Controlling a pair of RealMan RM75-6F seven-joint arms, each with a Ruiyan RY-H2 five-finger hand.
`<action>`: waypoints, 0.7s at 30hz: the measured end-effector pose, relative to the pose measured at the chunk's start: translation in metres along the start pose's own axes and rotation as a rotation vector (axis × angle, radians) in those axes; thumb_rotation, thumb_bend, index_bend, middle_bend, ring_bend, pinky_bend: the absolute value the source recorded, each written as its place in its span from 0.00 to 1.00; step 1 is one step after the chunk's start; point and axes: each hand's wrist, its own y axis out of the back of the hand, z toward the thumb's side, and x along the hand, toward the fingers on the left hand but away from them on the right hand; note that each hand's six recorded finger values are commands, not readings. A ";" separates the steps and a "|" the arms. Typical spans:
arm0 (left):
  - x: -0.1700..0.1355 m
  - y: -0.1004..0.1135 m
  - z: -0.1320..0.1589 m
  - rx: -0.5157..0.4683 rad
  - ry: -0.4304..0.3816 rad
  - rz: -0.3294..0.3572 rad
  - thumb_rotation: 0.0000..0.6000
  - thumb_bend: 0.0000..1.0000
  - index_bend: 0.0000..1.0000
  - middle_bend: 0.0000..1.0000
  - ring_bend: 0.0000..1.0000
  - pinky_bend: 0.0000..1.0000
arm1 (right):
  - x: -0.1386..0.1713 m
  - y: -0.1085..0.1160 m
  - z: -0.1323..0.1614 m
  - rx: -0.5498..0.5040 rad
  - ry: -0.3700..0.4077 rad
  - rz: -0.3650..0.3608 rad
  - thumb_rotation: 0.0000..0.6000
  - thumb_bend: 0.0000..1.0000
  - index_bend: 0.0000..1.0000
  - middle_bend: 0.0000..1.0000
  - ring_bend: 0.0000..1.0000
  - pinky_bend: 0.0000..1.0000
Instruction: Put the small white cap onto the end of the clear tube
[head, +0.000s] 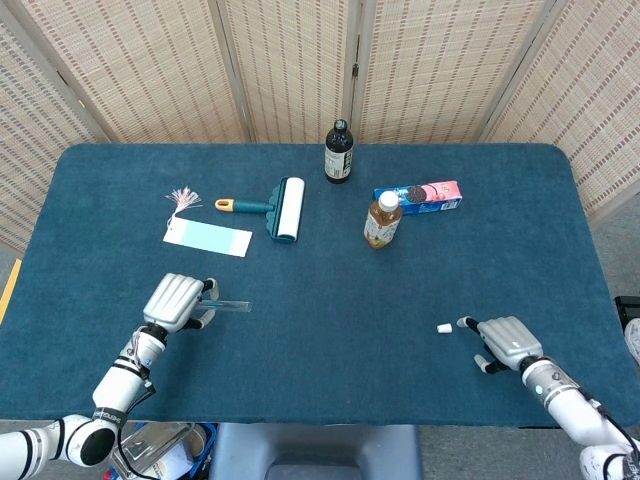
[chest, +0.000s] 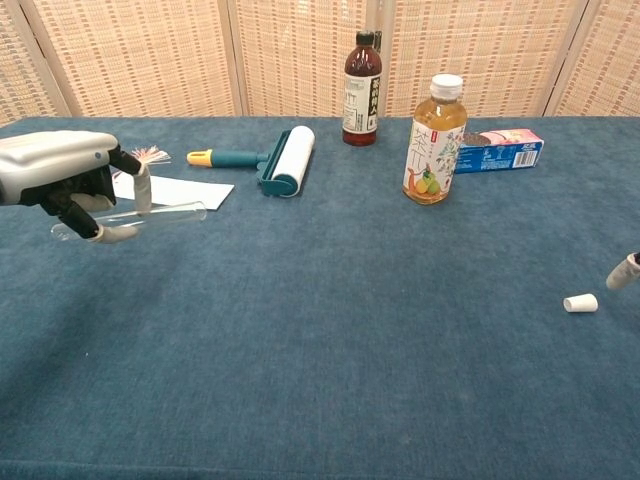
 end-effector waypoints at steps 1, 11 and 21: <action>0.000 0.000 0.000 0.000 0.000 -0.001 1.00 0.33 0.63 1.00 1.00 1.00 | -0.001 -0.001 0.000 0.000 -0.001 0.004 1.00 0.41 0.18 0.94 0.96 0.89; 0.001 -0.002 0.000 -0.003 0.001 -0.008 1.00 0.33 0.63 1.00 1.00 1.00 | -0.010 -0.007 -0.002 -0.003 -0.005 0.028 1.00 0.42 0.18 0.95 0.97 0.90; 0.000 -0.004 -0.003 -0.004 0.010 -0.010 1.00 0.33 0.63 1.00 1.00 1.00 | -0.021 -0.009 0.007 0.013 0.022 0.034 1.00 0.42 0.18 0.95 0.97 0.90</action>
